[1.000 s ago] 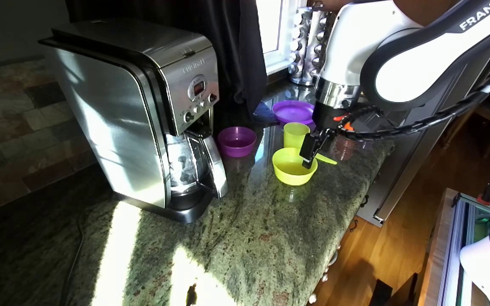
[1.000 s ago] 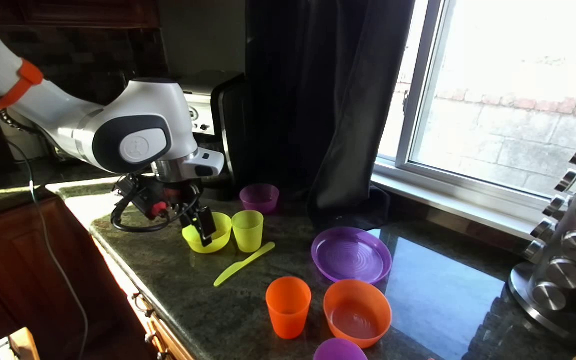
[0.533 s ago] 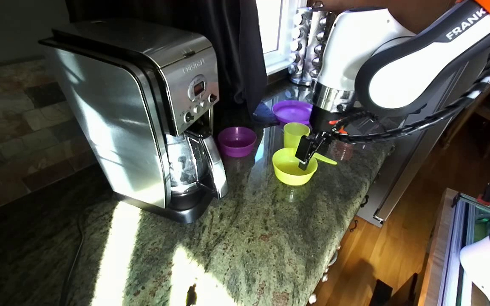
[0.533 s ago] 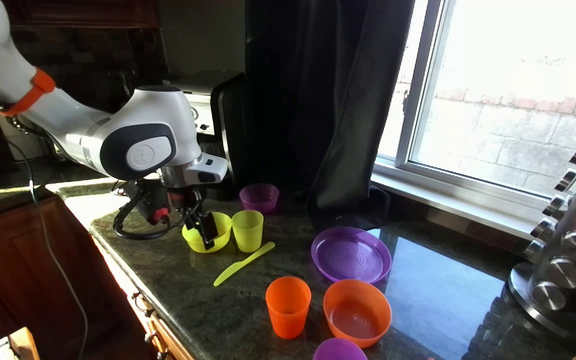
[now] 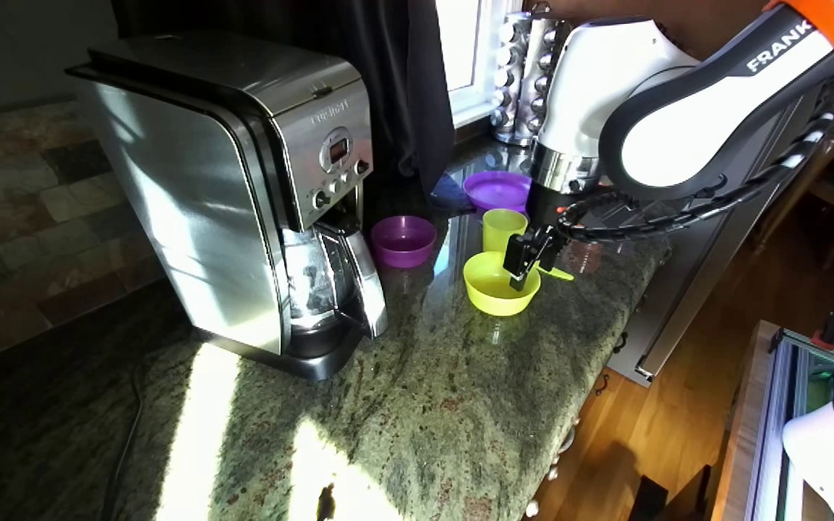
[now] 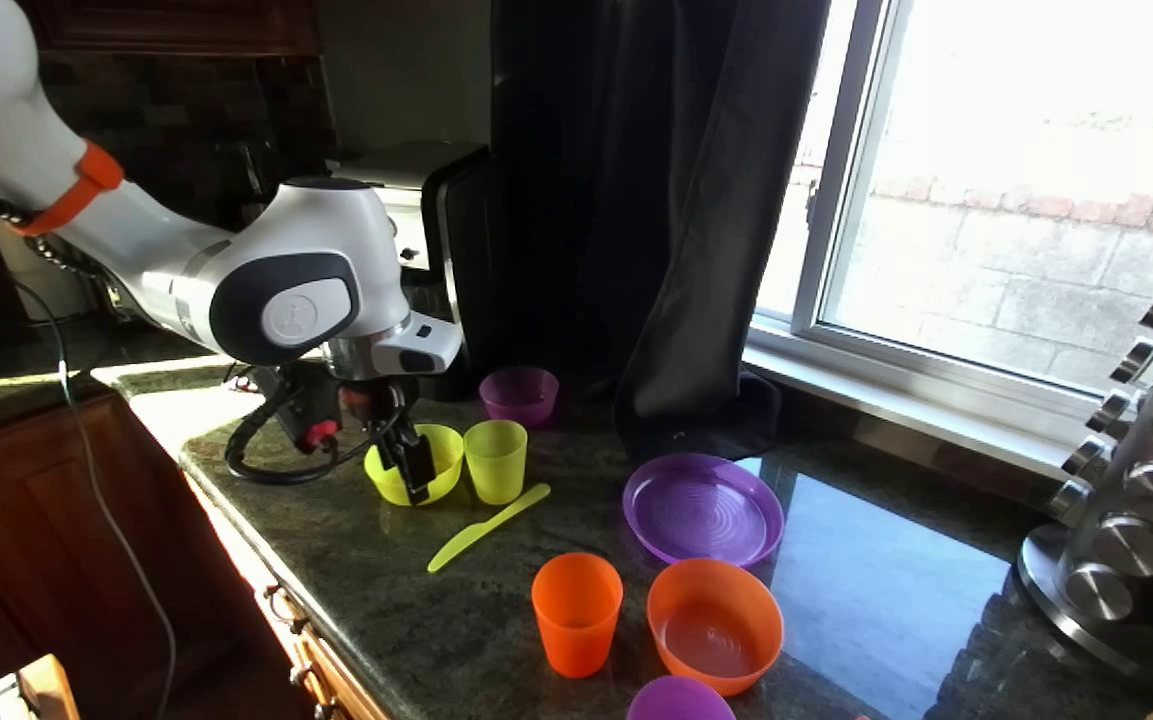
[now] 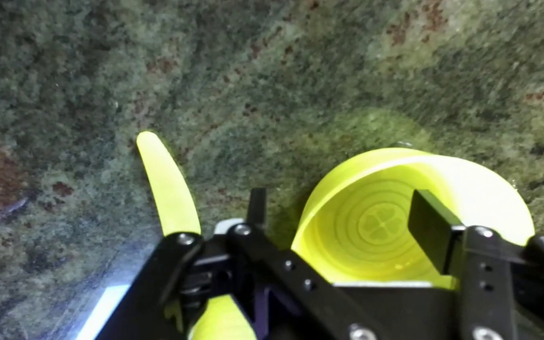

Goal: Place the yellow bowl on the yellow cup. and then the yellow knife on the bowl

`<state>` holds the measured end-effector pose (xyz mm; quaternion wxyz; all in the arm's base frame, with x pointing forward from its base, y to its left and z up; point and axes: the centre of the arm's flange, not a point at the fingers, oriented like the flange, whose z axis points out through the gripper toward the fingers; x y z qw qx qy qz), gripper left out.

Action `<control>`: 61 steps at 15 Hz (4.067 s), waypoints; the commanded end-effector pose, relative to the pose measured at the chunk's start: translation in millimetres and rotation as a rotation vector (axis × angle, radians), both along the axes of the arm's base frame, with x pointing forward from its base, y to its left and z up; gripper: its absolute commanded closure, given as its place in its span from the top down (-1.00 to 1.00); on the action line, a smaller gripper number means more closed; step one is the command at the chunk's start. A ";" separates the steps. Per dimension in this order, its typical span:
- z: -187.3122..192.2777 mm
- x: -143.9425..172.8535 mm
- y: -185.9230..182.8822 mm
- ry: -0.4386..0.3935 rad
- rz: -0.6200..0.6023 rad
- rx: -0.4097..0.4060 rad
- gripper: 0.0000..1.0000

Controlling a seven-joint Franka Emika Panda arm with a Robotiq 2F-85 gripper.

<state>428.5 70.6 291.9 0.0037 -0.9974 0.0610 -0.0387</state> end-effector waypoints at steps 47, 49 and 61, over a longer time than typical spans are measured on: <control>106.9 -9.4 -120.4 -0.218 -0.320 0.236 -0.98; 105.7 -8.8 -124.7 -0.202 -0.344 0.247 -0.98; 98.7 11.6 -128.5 -0.141 -0.433 0.285 -0.98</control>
